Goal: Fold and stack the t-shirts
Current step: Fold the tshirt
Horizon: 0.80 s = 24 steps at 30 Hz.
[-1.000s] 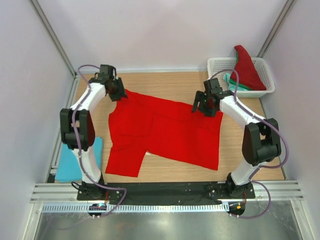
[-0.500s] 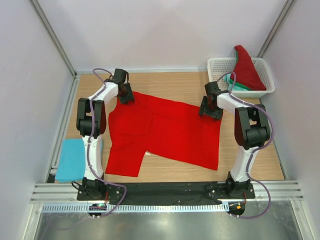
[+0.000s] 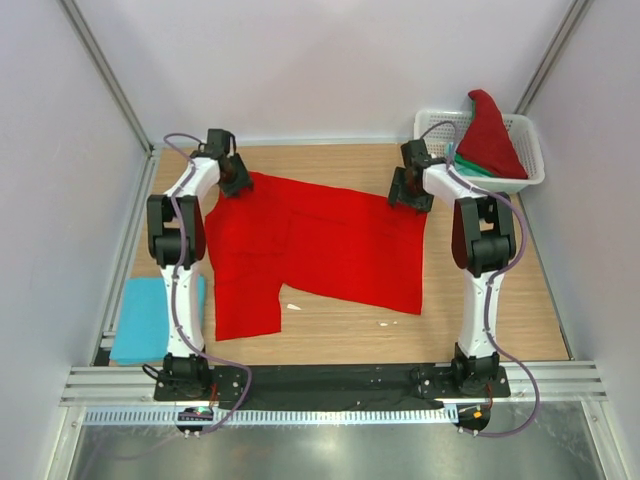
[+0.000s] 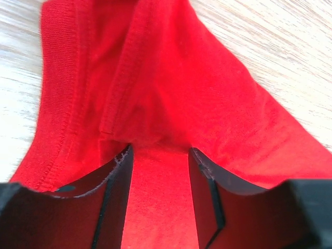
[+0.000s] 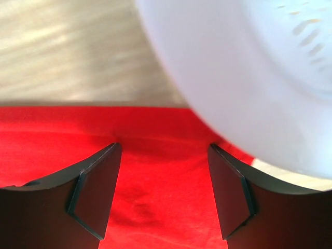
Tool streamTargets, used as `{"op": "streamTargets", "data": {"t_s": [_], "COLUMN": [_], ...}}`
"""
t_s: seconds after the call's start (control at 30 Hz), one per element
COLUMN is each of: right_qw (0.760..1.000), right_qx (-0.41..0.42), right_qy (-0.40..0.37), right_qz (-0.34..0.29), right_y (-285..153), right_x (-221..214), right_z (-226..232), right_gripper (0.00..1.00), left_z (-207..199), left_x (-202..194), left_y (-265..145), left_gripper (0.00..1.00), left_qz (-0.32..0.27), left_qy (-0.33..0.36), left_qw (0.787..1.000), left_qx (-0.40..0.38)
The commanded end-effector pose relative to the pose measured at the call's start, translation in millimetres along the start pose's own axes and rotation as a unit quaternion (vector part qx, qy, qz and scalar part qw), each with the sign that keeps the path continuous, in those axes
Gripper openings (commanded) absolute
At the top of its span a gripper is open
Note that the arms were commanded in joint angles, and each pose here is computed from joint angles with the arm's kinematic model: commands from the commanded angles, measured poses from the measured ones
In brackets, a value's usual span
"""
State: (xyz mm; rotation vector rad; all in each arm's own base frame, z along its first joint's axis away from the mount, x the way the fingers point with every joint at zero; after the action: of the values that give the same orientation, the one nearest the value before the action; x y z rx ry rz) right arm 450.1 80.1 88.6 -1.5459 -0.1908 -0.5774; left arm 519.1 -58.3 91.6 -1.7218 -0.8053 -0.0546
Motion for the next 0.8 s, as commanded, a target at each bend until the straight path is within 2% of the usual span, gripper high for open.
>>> {"op": "streamTargets", "data": {"t_s": [0.0, 0.13, 0.17, 0.23, 0.27, 0.3, 0.33, 0.4, 0.53, 0.63, 0.77], "right_qw": [0.999, 0.998, 0.998, 0.997, 0.997, 0.997, 0.995, 0.995, 0.989, 0.985, 0.981], "right_qx": [-0.001, 0.003, 0.004, 0.018, 0.028, 0.033, 0.050, 0.067, 0.121, 0.148, 0.169], "right_qy": [-0.026, -0.025, -0.025, -0.021, -0.024, -0.025, -0.027, -0.044, -0.080, -0.086, -0.093], "right_qz": [-0.033, -0.061, -0.060, -0.077, -0.070, -0.071, -0.085, -0.059, -0.039, -0.030, -0.006], "right_y": [-10, -43, -50, -80, -86, -93, -115, -118, -146, -154, -156], "right_x": [29, 47, 45, 45, 35, 30, 26, -3, -72, -105, -156], "right_z": [2, 3, 2, 5, 7, 8, 15, 19, 31, 34, 32], "right_gripper": [0.74, 0.76, 0.77, 0.82, 0.82, 0.82, 0.82, 0.82, 0.82, 0.82, 0.80], "left_z": [4, -3, -9, -5, -5, -7, -1, 2, 29, 56, 93], "left_x": [2, 5, 11, 3, 0, 3, -8, -18, -77, -126, -185], "left_y": [-10, -47, -71, -89, -98, -123, -126, -156, -182, -199, -217], "left_gripper": [0.50, 0.58, 0.60, 0.60, 0.61, 0.61, 0.61, 0.61, 0.57, 0.55, 0.50], "left_qz": [0.007, -0.019, -0.039, -0.040, -0.042, -0.069, -0.060, -0.065, -0.008, 0.023, 0.047], "left_qy": [-0.003, 0.006, 0.011, 0.014, 0.017, 0.021, 0.024, 0.032, 0.042, 0.042, 0.002], "left_qw": [1.000, 1.000, 0.999, 0.999, 0.999, 0.997, 0.998, 0.997, 0.998, 0.996, 0.993], "left_qx": [0.003, 0.002, -0.007, 0.001, -0.001, 0.000, 0.010, 0.015, 0.054, 0.081, 0.111]}}
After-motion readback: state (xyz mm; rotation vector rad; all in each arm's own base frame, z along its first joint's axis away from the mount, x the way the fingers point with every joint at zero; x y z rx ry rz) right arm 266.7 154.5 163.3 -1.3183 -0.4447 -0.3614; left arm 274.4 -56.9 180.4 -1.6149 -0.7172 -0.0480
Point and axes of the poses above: each gripper's point midway between its finger pads, its own y axis out along the fingers, its own z axis along the line the jaws close on, x = y × z, the point moved 7 cm from there along -y, back along the fingers, and after that the axes turned 2 degrees about -y, right-handed, at the moved point
